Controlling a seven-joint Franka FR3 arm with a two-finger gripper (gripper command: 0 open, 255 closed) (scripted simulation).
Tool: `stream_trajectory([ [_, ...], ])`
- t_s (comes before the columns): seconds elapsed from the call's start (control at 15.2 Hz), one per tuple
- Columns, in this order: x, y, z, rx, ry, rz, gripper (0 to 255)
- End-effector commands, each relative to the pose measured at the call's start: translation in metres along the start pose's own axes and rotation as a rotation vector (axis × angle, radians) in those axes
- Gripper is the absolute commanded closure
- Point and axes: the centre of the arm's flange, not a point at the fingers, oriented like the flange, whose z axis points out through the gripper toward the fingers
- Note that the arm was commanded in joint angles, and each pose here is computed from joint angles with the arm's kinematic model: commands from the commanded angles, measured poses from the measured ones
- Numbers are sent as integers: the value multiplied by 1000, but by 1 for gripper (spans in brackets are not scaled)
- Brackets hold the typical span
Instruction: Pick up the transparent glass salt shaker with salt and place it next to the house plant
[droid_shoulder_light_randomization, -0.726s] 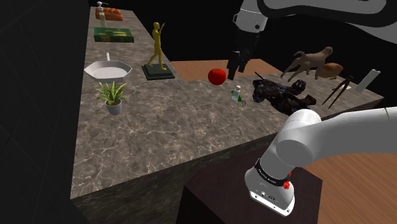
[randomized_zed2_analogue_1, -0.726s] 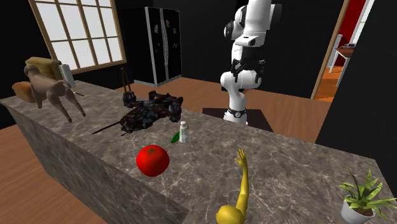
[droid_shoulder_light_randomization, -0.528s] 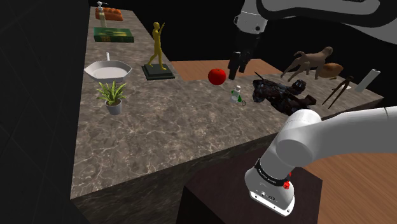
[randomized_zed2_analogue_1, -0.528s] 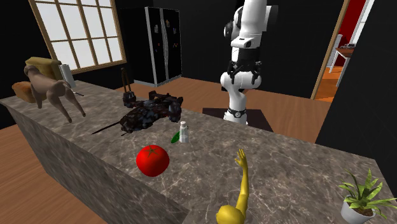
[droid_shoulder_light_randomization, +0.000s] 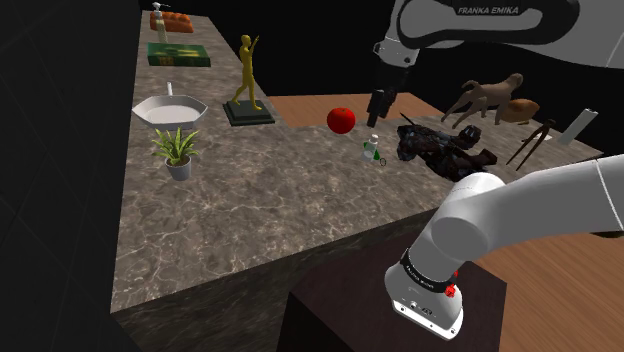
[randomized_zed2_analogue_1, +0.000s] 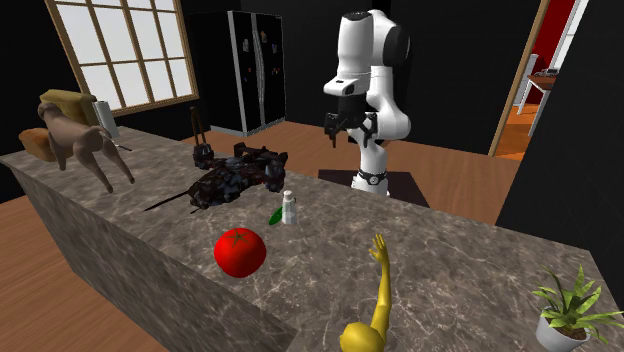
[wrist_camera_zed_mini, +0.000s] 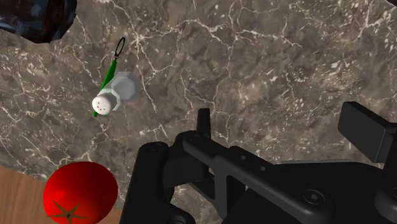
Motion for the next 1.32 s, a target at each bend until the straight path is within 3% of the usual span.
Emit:
stream_trajectory([
  [0.0, 3, 22, 14, 8, 1, -10, 0],
  [0.99, 33, 204, 110, 75, 2, -73, 0],
  [1.25, 34, 209, 129, 78, 2, -76, 0],
])
